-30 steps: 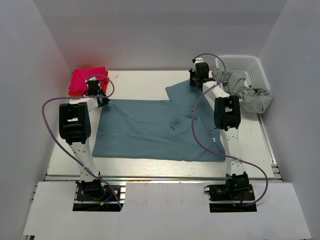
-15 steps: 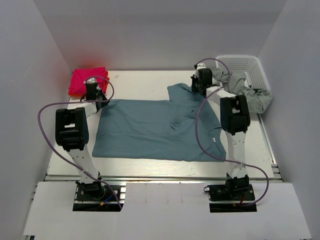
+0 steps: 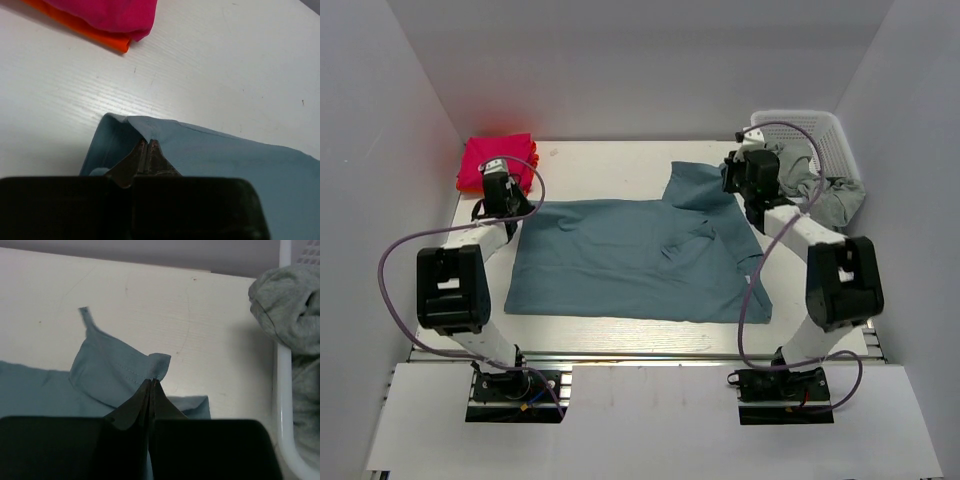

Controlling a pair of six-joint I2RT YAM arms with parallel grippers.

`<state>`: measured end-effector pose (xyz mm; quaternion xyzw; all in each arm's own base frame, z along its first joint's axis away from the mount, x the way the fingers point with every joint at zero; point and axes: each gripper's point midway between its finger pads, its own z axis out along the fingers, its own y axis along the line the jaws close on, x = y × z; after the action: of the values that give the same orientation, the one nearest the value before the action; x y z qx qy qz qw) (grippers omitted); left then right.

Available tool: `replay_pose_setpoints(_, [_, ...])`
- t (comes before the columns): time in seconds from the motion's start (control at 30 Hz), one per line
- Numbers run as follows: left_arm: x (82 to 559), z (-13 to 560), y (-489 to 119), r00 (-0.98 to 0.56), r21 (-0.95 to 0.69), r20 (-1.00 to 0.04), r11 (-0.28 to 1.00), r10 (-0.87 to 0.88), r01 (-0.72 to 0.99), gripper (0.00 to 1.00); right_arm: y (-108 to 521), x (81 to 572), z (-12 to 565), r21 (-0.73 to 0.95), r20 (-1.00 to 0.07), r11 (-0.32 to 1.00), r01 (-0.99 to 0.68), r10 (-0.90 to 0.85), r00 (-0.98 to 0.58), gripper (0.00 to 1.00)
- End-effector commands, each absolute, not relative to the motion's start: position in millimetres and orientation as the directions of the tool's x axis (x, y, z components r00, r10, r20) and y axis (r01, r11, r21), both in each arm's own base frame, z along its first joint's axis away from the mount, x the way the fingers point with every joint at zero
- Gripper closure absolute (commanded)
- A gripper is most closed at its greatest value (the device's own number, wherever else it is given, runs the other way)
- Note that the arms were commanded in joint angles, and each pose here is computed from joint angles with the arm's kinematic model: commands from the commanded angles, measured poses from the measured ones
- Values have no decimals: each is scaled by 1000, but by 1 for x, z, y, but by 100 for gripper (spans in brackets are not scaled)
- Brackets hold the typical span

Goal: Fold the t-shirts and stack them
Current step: Grap the side of the flattened tshirt furthest away from the robot with both arms, then fold the other side of the tshirt into a rectangle

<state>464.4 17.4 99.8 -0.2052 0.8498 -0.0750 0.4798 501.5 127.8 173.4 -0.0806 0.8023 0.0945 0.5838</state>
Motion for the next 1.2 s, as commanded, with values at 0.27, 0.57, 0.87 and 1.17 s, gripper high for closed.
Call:
replay_pose_setpoints(0.27, [413, 130, 24, -398, -281, -834, 915, -382, -290, 100, 105, 398, 224, 120, -976, 967, -223, 74, -203, 100])
replay_pose_setpoints(0.57, [373, 131, 44, -368, -238, -845, 889, -389, -391, 100, 79, 333, 225, 185, -969, 972, -147, 155, -191, 100])
replay_pose_setpoints(0.87, [349, 117, 58, -398, -185, -824, 855, -404, -485, 100, 63, 285, 171, 254, -915, 966, -42, 226, -336, 100])
replay_pose_setpoints(1.17, [314, 74, 55, -506, -146, -709, 804, -491, -576, 79, 77, 235, 97, 407, -734, 912, 53, 361, -575, 100])
